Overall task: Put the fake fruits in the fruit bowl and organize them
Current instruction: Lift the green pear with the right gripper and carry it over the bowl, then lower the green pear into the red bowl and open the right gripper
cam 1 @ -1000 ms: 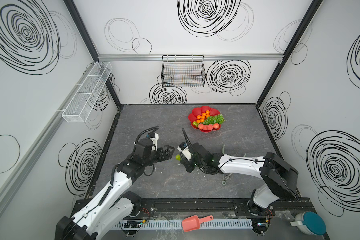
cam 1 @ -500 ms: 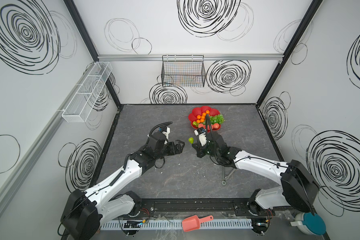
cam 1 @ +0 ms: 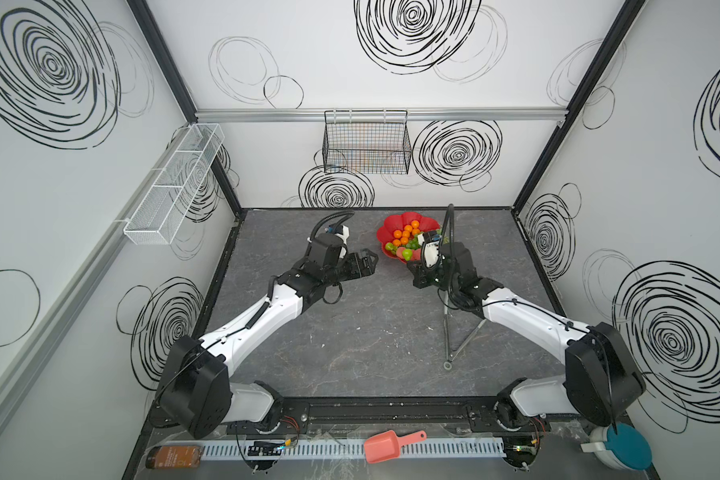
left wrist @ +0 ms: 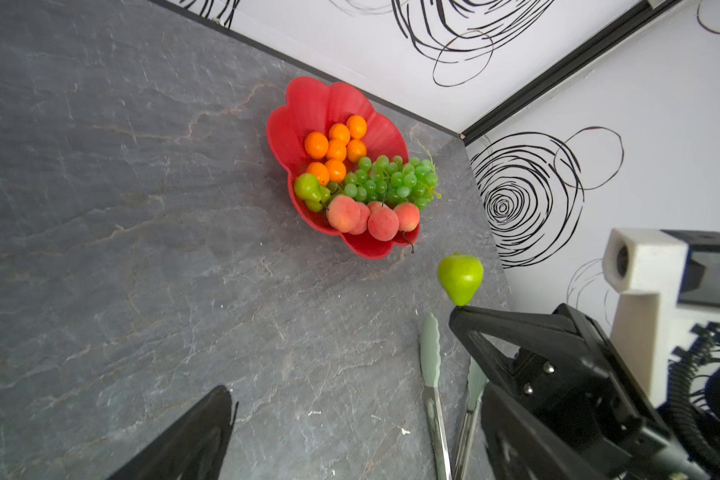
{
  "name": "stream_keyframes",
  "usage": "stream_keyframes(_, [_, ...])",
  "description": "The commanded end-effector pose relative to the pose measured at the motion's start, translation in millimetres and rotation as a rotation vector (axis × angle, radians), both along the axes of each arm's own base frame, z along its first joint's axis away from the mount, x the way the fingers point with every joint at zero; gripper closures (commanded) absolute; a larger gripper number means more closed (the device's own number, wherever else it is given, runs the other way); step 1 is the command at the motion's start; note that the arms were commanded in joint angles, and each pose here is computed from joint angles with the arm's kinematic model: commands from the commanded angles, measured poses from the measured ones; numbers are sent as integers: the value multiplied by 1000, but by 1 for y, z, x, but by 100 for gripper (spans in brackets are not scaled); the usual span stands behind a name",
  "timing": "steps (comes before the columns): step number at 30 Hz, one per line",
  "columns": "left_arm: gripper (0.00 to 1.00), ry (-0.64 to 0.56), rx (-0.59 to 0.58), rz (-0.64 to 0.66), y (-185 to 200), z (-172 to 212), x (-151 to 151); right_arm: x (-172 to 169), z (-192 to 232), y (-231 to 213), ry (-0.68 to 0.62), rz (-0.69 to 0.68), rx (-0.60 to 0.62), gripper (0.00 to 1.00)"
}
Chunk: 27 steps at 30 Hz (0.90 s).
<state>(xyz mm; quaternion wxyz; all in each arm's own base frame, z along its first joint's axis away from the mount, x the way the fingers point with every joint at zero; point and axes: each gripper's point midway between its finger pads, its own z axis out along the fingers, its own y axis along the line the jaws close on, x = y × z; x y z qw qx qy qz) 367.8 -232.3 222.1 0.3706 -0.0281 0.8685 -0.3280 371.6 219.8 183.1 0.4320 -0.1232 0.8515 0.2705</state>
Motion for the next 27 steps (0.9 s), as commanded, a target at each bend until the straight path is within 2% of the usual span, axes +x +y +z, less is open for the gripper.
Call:
stream_keyframes(1, [4,-67,6,-15,-8,21,23,7,0,-4,52,108,30,100])
stream_keyframes(7, [4,-49,-7,-27,-24,17,50,43,-18,-21,105,71,-3,100])
stream_keyframes(15, [4,-34,-45,-55,-41,6,80,91,-47,-15,212,59,-75,100])
stream_keyframes(20, [4,-67,-60,-76,-36,-4,83,115,-68,-8,267,87,-130,100])
stream_keyframes(27, [4,-24,-107,-74,-27,-19,91,142,-87,4,305,111,-198,100])
